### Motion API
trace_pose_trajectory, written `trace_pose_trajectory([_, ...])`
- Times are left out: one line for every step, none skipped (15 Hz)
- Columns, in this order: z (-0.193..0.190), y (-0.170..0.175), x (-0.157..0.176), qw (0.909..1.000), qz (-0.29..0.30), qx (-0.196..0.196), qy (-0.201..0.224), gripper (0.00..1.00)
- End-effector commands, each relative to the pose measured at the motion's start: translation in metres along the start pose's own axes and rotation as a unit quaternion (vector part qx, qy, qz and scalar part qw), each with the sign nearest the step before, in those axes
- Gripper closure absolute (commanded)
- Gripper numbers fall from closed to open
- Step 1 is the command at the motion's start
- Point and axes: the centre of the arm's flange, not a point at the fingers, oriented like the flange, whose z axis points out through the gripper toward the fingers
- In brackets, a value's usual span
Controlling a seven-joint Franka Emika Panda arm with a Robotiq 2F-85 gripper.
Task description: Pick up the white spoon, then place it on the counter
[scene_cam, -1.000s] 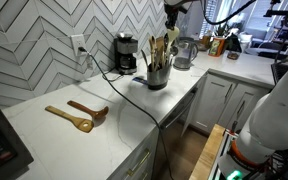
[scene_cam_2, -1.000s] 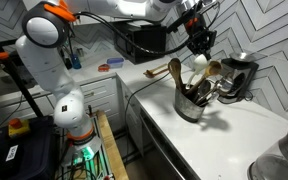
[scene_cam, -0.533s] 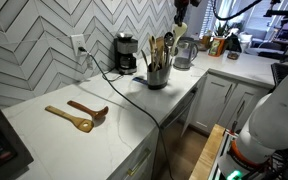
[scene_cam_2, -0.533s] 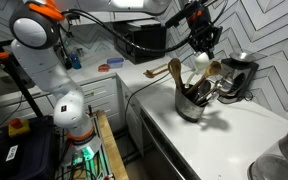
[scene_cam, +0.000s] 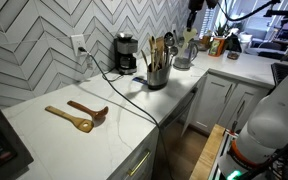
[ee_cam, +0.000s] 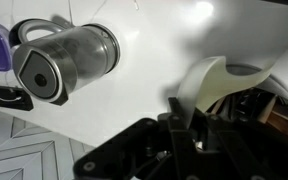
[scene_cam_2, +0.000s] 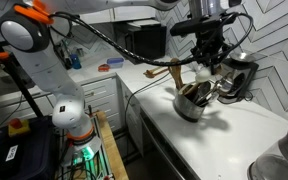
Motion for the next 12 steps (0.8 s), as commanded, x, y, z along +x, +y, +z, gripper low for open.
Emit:
trace_pose_trajectory([0.040, 0.019, -0.009, 0.9976, -0.011, 0.061, 0.031, 0.98])
trace_pose_trajectory([0.017, 0.009, -0.007, 0.9994, -0.003, 0.031, 0.013, 0.92])
trace_pose_trajectory([0.027, 0.013, -0.008, 0.9989, -0.003, 0.044, 0.017, 0.92])
trace_pose_trajectory([0.032, 0.015, -0.008, 0.9986, -0.002, 0.049, 0.018, 0.92])
trace_pose_trajectory([0.036, 0.016, -0.007, 0.9985, -0.002, 0.052, 0.018, 0.92])
trace_pose_trajectory([0.037, 0.016, -0.006, 0.9984, -0.003, 0.053, 0.018, 0.92])
trace_pose_trajectory([0.037, 0.016, -0.006, 0.9984, -0.003, 0.053, 0.019, 0.92])
trace_pose_trajectory([0.036, 0.016, -0.006, 0.9984, -0.003, 0.053, 0.020, 0.98])
trace_pose_trajectory([0.035, 0.010, -0.006, 0.9980, -0.015, 0.055, 0.027, 0.98])
trace_pose_trajectory([0.045, 0.006, -0.004, 0.9982, -0.023, 0.053, 0.017, 0.98])
trace_pose_trajectory([0.051, 0.008, -0.002, 0.9977, -0.026, 0.061, 0.011, 0.98])
trace_pose_trajectory([0.064, 0.014, -0.004, 0.9964, -0.041, 0.074, 0.004, 0.98])
